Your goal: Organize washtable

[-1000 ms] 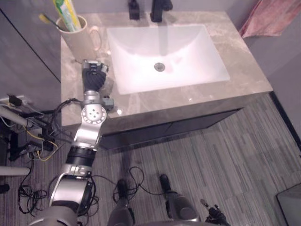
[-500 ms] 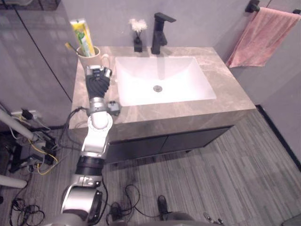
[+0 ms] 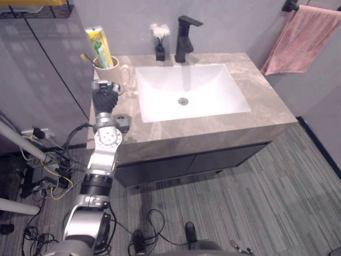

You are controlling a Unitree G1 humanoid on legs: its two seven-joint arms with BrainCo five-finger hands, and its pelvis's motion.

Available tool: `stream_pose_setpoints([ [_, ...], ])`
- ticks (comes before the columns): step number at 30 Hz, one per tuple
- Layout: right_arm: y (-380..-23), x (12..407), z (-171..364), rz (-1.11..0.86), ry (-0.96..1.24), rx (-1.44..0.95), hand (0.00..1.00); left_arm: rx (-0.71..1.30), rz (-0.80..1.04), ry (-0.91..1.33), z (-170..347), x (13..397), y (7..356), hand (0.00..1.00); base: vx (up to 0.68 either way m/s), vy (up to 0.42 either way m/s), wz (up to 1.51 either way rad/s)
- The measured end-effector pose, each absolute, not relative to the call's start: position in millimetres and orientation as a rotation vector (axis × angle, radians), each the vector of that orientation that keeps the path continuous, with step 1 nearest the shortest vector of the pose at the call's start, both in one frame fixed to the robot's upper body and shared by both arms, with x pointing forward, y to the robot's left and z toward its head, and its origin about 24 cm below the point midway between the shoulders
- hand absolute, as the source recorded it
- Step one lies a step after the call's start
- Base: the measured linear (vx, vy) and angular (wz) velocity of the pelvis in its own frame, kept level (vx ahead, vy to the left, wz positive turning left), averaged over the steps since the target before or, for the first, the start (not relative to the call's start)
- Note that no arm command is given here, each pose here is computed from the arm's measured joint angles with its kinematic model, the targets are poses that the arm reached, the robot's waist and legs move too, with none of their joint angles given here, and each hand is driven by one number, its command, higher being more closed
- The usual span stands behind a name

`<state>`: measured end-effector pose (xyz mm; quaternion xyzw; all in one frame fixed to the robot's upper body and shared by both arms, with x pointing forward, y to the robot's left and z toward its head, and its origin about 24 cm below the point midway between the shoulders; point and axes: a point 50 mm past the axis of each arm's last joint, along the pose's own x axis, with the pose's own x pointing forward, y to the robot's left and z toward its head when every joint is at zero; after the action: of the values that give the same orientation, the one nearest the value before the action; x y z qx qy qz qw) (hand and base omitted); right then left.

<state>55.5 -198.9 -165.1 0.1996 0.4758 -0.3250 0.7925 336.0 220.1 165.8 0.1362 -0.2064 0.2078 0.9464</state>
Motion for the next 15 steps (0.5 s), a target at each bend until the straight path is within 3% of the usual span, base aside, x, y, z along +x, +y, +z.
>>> stream_pose_setpoints([
  [10, -205.7, 38.6, -167.7, -0.794, 1.05, 0.464, 0.0, 0.287, 0.547, -0.531, 160.7, 270.0, 258.1, 1.0, 0.03, 0.008, 0.11],
  [15, -206.7, 34.7, -167.6, -0.833, 1.041, 0.5, 0.0, 0.307, 0.656, -0.377, 118.3, 232.7, 283.3, 1.0, -0.03, 0.003, 0.08],
])
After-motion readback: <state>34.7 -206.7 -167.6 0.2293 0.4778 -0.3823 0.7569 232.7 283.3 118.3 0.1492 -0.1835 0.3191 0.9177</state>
